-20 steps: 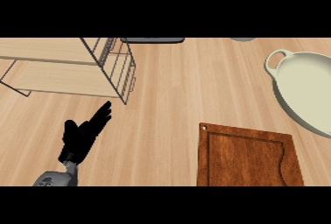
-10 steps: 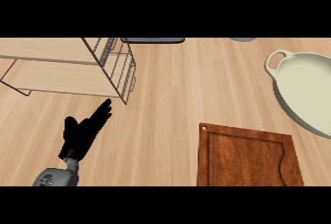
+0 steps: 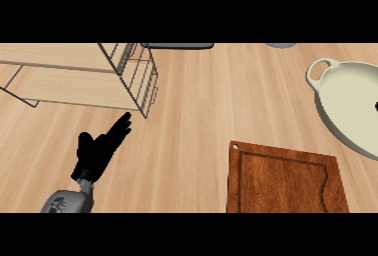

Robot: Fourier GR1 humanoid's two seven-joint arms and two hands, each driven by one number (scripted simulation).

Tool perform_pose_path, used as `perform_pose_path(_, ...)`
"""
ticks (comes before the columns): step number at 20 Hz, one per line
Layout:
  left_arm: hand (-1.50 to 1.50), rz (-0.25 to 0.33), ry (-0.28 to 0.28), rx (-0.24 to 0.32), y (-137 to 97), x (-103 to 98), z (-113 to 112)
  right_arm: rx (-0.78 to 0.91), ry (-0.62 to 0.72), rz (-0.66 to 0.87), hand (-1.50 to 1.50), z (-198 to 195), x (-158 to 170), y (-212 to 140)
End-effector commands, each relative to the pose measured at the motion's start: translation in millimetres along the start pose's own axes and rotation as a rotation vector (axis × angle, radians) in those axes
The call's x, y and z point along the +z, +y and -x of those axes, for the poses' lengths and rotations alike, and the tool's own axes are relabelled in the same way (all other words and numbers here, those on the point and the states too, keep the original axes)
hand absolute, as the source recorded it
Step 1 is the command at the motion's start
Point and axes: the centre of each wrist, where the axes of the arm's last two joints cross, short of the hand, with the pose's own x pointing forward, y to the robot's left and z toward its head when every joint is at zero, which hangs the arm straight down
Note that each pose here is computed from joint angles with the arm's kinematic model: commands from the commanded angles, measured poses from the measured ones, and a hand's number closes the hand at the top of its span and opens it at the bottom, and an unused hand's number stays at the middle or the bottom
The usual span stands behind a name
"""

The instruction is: Pick the sweet potato from the cutting board and place it in the pot

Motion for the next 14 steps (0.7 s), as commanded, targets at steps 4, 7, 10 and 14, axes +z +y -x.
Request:
perform_pose_path(4, 0.00, 0.020, -0.012, -0.013, -2, -5, 1, 0.249, 0.026, -0.054, 1.50, -35, -34, 35)
perform_pose_path(7, 0.00, 0.007, -0.026, -0.013, -17, -14, -8, 0.443, 0.076, -0.086, 1.50, -40, -39, 44)
perform_pose_path(10, 0.00, 0.012, -0.008, -0.002, -28, -1, 3, 0.547, 0.141, -0.135, 1.50, -45, -44, 68)
perform_pose_path(14, 0.00, 0.032, -0.003, -0.005, -9, -8, -2, 0.498, 0.322, -0.387, 1.50, -37, -48, 80)
